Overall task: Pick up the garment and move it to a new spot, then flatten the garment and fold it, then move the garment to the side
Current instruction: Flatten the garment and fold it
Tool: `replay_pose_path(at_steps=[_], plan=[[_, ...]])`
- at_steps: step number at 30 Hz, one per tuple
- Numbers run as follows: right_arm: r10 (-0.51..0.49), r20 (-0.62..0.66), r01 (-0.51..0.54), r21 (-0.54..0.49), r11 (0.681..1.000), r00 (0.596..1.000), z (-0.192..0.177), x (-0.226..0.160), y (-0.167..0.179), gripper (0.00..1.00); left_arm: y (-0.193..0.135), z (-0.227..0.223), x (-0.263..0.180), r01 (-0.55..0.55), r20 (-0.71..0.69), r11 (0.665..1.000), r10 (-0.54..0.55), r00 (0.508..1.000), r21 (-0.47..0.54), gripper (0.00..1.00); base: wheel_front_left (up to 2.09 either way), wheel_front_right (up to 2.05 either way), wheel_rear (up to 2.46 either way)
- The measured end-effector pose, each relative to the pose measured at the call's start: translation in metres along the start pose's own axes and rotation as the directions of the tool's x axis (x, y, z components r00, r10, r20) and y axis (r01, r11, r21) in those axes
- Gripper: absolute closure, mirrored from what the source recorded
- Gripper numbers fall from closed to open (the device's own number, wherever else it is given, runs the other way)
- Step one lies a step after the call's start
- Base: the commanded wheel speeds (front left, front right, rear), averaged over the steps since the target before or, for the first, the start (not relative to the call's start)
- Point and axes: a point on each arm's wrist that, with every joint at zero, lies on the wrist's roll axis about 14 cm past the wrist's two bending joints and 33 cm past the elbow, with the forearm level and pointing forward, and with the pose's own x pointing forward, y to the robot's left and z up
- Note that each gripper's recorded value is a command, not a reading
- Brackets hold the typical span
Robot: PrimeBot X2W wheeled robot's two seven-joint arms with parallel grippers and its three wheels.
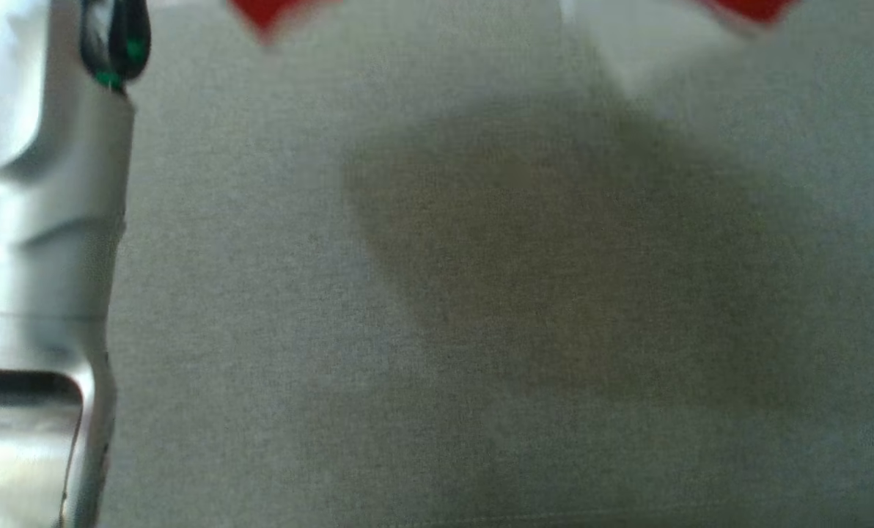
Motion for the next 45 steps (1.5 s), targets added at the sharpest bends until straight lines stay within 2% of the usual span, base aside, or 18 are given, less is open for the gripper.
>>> replay_pose_path(at_steps=[4,7,10,13,16,20,23,28,32,37,41,45], plan=[[-0.047,-0.022,0.047,0.001,0.999,0.999,-0.014,0.003,-0.015,1.00,-0.004,0.004,0.008,-0.016,0.047,0.998,0.019,0.999,-0.067,1.00,0.00,0.00,0.00],[-0.047,-0.091,0.048,0.005,0.999,0.995,-0.035,-0.017,-0.015,1.00,-0.008,-0.036,-0.019,-0.031,-0.057,0.994,0.025,0.998,-0.106,1.00,0.00,0.00,0.00],[-0.074,-0.236,0.085,0.039,0.996,0.969,-0.082,-0.064,-0.021,1.00,-0.010,-0.097,-0.070,-0.090,-0.236,0.984,0.052,0.970,-0.155,1.00,0.00,0.00,0.00],[-0.118,-0.426,0.161,0.067,0.985,0.897,-0.136,-0.143,-0.030,1.00,-0.020,-0.152,-0.135,-0.176,-0.419,0.963,0.075,0.905,-0.206,1.00,0.00,0.00,0.00],[-0.155,-0.587,0.244,0.076,0.967,0.795,-0.170,-0.231,-0.033,1.00,-0.039,-0.193,-0.205,-0.243,-0.579,0.941,0.066,0.812,-0.234,1.00,0.00,0.00,0.00],[-0.186,-0.713,0.339,0.076,0.938,0.676,-0.182,-0.324,-0.031,1.00,-0.061,-0.221,-0.286,-0.328,-0.724,0.913,0.054,0.688,-0.244,1.00,0.00,0.00,0.00],[-0.198,-0.753,0.392,0.086,0.916,0.628,-0.178,-0.365,-0.024,1.00,-0.067,-0.224,-0.317,-0.379,-0.763,0.893,0.066,0.643,-0.242,1.00,0.00,0.00,0.00],[-0.191,-0.769,0.431,0.120,0.894,0.610,-0.162,-0.400,-0.011,1.00,-0.067,-0.212,-0.340,-0.418,-0.770,0.877,0.091,0.631,-0.239,1.00,0.00,0.00,0.00],[-0.204,-0.773,0.463,0.129,0.877,0.600,-0.147,-0.424,-0.008,1.00,-0.080,-0.199,-0.365,-0.436,-0.778,0.860,0.077,0.624,-0.265,1.00,0.00,0.00,0.00],[-0.208,-0.788,0.493,0.136,0.859,0.580,-0.135,-0.450,-0.006,1.00,-0.090,-0.182,-0.384,-0.438,-0.768,0.852,0.069,0.637,-0.287,1.00,0.00,0.00,0.00],[-0.194,-0.786,0.489,0.153,0.859,0.587,-0.132,-0.450,-0.002,1.00,-0.087,-0.173,-0.385,-0.447,-0.751,0.846,0.088,0.655,-0.291,1.00,0.00,0.00,0.00],[-0.183,-0.769,0.483,0.181,0.857,0.612,-0.128,-0.438,0.000,1.00,-0.086,-0.167,-0.381,-0.441,-0.731,0.846,0.093,0.676,-0.300,1.00,0.00,0.00,0.00]])
